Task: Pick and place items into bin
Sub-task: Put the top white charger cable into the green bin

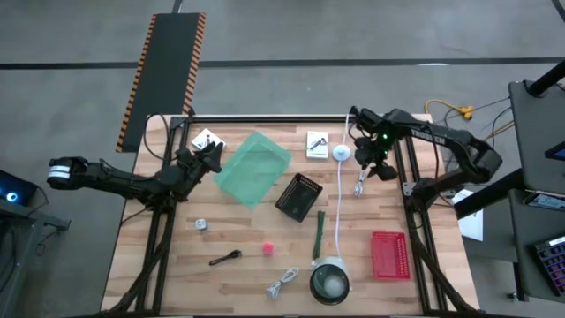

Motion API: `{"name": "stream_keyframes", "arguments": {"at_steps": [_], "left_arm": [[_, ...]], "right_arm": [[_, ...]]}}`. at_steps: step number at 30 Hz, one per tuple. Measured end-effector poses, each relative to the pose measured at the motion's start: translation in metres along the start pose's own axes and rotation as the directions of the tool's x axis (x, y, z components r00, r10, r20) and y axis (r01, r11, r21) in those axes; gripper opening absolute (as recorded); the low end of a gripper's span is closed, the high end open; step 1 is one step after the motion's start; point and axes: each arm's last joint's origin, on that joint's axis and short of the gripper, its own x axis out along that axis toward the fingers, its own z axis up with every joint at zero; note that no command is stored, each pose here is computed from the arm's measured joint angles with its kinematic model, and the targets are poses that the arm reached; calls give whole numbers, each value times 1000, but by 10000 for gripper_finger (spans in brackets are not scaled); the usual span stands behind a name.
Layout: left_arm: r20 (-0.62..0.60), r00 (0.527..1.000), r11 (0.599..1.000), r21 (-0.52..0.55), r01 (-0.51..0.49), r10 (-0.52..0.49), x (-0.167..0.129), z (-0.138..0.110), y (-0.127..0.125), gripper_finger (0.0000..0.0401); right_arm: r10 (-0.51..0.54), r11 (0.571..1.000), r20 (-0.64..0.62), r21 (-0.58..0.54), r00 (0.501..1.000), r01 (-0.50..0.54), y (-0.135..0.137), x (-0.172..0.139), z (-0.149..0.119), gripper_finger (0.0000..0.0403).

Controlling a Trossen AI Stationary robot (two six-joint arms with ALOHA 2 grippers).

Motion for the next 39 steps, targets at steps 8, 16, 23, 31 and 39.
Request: {"name": "stream_keyframes", "arguments": {"at_steps": [8, 16, 23, 31, 39], "left_arm": [[-10, 1000, 1000, 19, -7, 7, 1, -3, 1, 222], [-14, 1000, 1000, 26, -10, 10, 1, -5, 1, 222], [-12, 1000, 1000, 20, -7, 8, 2, -4, 0, 222], [-13, 1000, 1000, 22, -7, 8, 2, -4, 0, 222], [-17, 1000, 1000, 22, -2, 3, 2, -4, 0, 222]], "right_arm": [[-38, 994, 20, -102, 999, 40, 13, 24, 0, 139], [-106, 969, -67, -233, 992, 87, 14, 47, 8, 155], [-82, 972, -101, -229, 991, 57, 9, 56, 6, 151], [-44, 969, -135, -247, 990, 9, 9, 73, 5, 132], [-66, 971, -122, -238, 990, 36, 1, 86, 5, 98]]}}
